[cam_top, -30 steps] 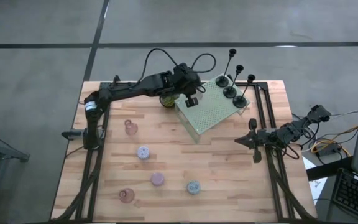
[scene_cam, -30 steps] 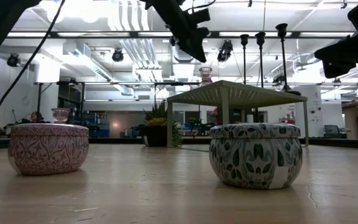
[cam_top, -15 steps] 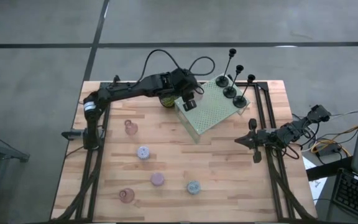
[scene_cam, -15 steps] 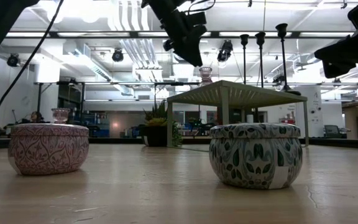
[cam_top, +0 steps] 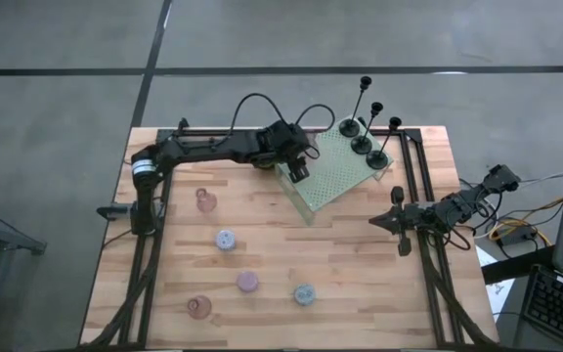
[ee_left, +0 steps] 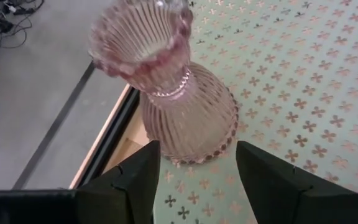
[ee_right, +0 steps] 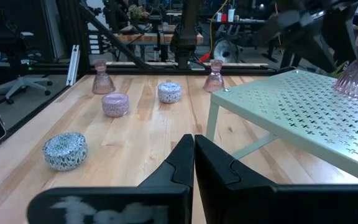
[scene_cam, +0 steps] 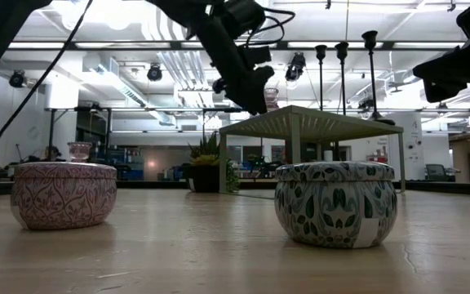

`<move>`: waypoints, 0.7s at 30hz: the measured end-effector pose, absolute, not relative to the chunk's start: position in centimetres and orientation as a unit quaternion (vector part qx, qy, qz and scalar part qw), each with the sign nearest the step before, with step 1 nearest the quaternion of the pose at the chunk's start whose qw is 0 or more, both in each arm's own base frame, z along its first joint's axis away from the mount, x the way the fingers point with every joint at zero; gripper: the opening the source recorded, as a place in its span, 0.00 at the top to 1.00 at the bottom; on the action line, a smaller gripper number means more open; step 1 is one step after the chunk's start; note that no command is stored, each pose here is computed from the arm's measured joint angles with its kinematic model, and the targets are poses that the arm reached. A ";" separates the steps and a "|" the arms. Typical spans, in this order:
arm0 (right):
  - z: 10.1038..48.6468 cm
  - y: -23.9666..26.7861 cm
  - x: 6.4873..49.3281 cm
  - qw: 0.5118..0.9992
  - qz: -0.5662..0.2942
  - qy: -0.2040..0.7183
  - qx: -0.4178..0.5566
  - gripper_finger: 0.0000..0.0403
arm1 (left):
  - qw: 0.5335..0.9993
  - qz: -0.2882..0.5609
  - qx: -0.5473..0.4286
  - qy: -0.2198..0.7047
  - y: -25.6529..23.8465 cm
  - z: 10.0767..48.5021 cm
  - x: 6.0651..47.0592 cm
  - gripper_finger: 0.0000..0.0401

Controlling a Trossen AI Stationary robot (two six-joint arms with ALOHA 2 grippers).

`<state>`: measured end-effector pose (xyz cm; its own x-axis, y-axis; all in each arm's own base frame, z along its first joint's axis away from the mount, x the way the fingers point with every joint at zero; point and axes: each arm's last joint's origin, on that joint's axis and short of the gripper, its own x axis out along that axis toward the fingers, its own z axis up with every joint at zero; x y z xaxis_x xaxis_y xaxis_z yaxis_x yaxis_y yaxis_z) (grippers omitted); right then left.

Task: Pick & Place candle stick holders
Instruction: Put the right pink candle holder on the shelf

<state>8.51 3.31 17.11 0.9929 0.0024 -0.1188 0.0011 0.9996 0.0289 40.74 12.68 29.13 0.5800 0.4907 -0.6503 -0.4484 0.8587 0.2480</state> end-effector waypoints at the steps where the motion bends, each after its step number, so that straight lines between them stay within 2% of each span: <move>1: 17.1 3.3 8.5 0.998 0.000 0.059 0.016 0.98 | 0.888 0.268 0.029 0.372 12.7 28.9 40.8 0.47; 8: 17.1 3.3 8.5 0.998 0.000 0.059 0.016 0.98 | 0.874 0.309 0.050 0.372 13.2 28.2 40.6 0.47; 21: 17.1 3.3 8.5 0.998 0.000 0.059 0.015 0.98 | 0.899 0.303 0.038 0.314 13.4 28.4 41.5 0.47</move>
<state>8.51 3.31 17.11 0.9929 0.0024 -0.1188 0.0012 0.9995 0.0302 41.52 13.43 28.35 0.6197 0.5682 -0.5414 -0.5210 0.8138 0.2577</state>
